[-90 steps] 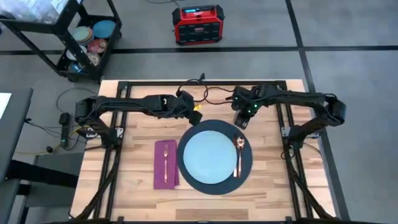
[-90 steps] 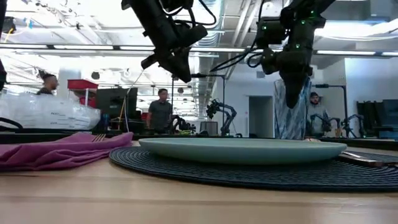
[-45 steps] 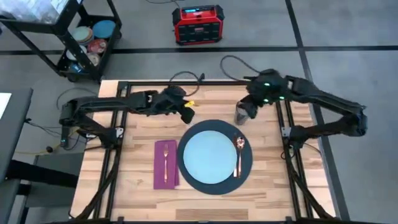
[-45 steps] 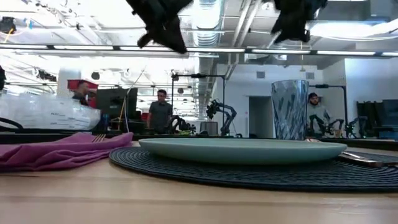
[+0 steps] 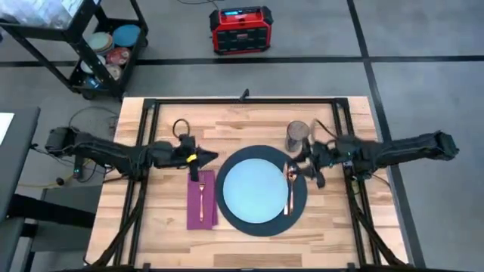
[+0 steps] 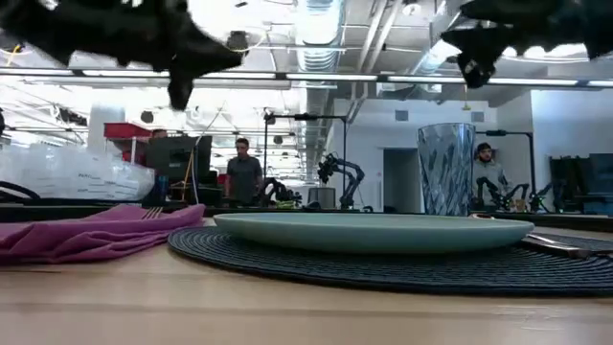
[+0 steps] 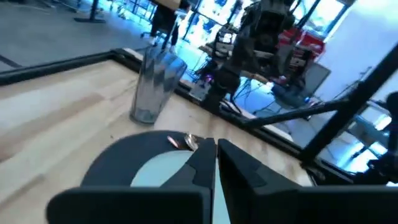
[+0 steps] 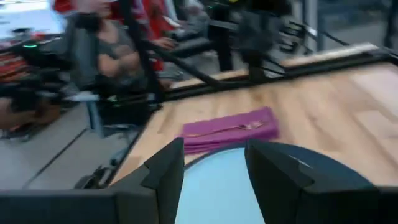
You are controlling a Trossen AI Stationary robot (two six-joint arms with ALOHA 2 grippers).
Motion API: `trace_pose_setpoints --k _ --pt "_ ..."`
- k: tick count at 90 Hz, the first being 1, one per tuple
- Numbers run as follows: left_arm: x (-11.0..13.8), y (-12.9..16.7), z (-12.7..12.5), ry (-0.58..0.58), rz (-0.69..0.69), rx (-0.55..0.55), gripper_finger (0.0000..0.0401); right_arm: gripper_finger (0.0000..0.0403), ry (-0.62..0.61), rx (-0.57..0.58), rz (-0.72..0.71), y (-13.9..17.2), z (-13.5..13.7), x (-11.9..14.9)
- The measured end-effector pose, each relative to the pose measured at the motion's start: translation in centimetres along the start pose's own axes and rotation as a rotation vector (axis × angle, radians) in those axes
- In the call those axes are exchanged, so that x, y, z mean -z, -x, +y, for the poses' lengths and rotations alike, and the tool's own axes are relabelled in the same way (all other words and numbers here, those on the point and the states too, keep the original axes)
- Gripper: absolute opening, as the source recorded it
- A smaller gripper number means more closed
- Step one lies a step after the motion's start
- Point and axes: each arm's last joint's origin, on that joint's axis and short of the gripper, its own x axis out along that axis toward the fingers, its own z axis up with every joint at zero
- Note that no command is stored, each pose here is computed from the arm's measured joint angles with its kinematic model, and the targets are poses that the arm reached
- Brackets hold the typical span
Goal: Set table place
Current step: Return to Home Position
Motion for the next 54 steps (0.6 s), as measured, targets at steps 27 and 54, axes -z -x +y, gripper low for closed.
trace_pose_setpoints --k 27,54 --pt "7.0 3.5 3.2 -0.054 0.191 0.07 0.0 0.0157 0.017 0.113 0.15 1.3 -1.3 9.0" --pt "7.8 3.7 4.7 -0.099 0.156 -0.247 0.0 0.0157 0.036 0.144 0.107 0.9 -1.3 8.8"
